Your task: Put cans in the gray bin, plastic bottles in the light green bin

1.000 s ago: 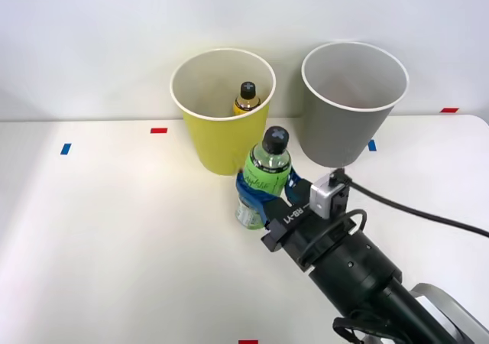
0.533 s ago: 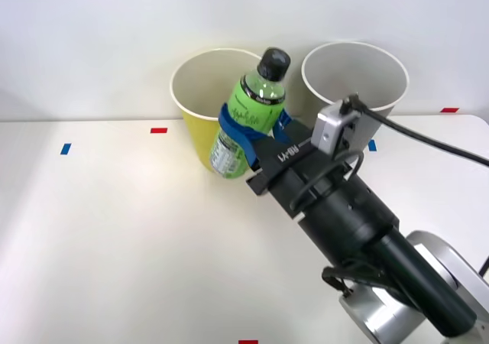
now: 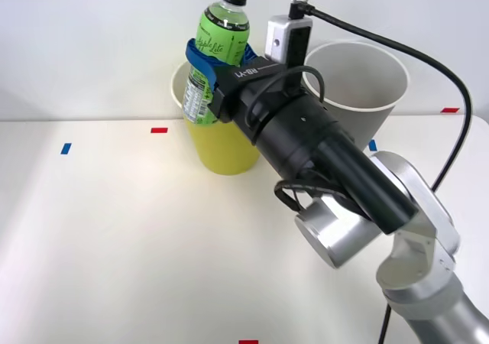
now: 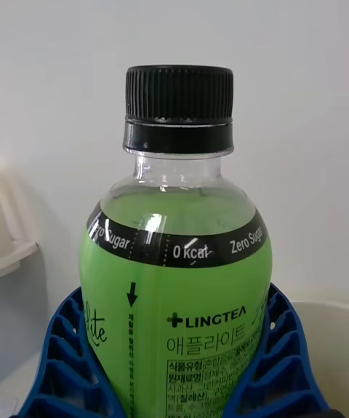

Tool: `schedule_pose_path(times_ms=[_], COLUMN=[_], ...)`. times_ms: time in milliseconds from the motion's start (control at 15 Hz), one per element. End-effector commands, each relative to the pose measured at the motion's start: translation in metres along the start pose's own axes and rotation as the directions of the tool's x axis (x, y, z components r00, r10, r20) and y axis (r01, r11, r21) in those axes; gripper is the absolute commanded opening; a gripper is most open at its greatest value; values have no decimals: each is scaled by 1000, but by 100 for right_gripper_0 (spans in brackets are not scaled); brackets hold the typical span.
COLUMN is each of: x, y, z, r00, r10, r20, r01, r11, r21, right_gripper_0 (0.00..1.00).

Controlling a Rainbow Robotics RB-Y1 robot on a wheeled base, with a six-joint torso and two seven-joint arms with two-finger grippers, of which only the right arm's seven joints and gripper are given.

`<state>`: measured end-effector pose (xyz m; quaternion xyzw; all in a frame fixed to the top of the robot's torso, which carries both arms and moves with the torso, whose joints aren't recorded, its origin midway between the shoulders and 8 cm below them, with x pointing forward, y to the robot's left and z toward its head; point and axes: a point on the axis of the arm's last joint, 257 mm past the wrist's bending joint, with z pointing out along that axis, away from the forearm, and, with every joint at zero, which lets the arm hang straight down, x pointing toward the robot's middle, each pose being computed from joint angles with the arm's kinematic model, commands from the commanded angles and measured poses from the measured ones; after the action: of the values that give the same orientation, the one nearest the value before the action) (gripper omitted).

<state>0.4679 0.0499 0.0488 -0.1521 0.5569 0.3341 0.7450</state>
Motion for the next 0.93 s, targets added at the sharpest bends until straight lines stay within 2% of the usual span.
schedule_pose_path(times_ms=[67,400,667,933], x=[5,9,17,29], y=[-7,-23,-42,-49], z=[60,109,121,125], r00=[997,998,995,995], r10=[-9,-38,-95,-104], r20=[79,58,28,0], r01=[11,38,94,103], r11=[1000,999,995,993], r21=[-21,5,38,51], right_gripper_0=[10,10,9,10])
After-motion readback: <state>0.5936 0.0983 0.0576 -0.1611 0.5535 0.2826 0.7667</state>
